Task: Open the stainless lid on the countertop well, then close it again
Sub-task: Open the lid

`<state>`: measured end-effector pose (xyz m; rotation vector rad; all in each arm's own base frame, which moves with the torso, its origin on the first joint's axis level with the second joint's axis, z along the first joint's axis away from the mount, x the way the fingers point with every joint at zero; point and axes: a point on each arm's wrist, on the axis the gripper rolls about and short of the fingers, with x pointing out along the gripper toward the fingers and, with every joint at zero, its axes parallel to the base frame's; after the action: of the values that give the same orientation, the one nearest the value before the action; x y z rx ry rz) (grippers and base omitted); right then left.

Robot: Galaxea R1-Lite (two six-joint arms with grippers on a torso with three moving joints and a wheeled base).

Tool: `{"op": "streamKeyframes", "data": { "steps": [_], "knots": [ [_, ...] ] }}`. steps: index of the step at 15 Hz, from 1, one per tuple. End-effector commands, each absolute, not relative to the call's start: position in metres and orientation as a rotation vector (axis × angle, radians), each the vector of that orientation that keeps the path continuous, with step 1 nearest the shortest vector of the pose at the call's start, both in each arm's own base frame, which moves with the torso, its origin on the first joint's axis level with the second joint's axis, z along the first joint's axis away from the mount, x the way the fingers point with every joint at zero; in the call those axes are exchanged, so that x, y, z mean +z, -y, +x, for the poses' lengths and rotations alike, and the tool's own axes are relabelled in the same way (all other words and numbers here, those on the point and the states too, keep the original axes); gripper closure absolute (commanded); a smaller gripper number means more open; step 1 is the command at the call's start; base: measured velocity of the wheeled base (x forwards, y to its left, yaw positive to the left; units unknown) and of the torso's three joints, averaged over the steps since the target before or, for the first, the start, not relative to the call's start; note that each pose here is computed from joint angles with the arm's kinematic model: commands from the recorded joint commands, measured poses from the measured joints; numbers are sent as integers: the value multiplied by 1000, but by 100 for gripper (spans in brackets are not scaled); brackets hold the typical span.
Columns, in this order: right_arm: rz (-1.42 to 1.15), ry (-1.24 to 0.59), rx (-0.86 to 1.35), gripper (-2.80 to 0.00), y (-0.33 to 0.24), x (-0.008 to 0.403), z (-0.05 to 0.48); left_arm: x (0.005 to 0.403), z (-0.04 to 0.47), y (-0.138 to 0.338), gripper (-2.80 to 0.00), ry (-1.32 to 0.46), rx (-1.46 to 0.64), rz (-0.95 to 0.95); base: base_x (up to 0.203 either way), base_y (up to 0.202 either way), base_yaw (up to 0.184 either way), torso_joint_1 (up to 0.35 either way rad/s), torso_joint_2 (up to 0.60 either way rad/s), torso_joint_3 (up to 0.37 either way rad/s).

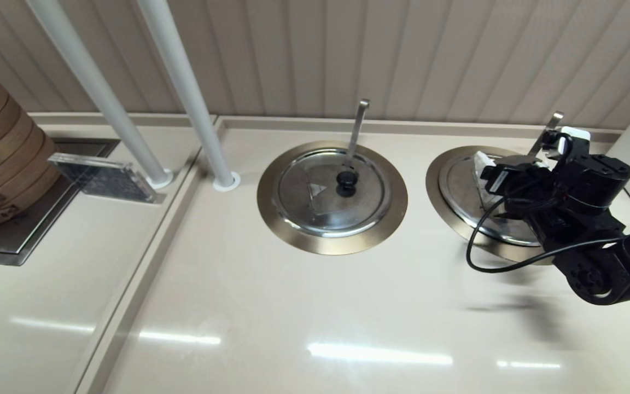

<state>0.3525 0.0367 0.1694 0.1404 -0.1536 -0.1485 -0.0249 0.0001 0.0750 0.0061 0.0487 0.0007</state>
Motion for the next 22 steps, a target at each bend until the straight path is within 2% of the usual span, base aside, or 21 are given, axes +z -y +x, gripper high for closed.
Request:
{"op": "streamKeyframes", "data": {
  "steps": [1,22],
  "knots": [
    [145,165,-134,-280,-42,173,350,75,-25,0,0,-49,1,6,0,0,0,0,0,0],
    [166,138,-22,-280,-95,171,331,75,-25,0,0,-49,1,6,0,0,0,0,0,0]
  ]
}}
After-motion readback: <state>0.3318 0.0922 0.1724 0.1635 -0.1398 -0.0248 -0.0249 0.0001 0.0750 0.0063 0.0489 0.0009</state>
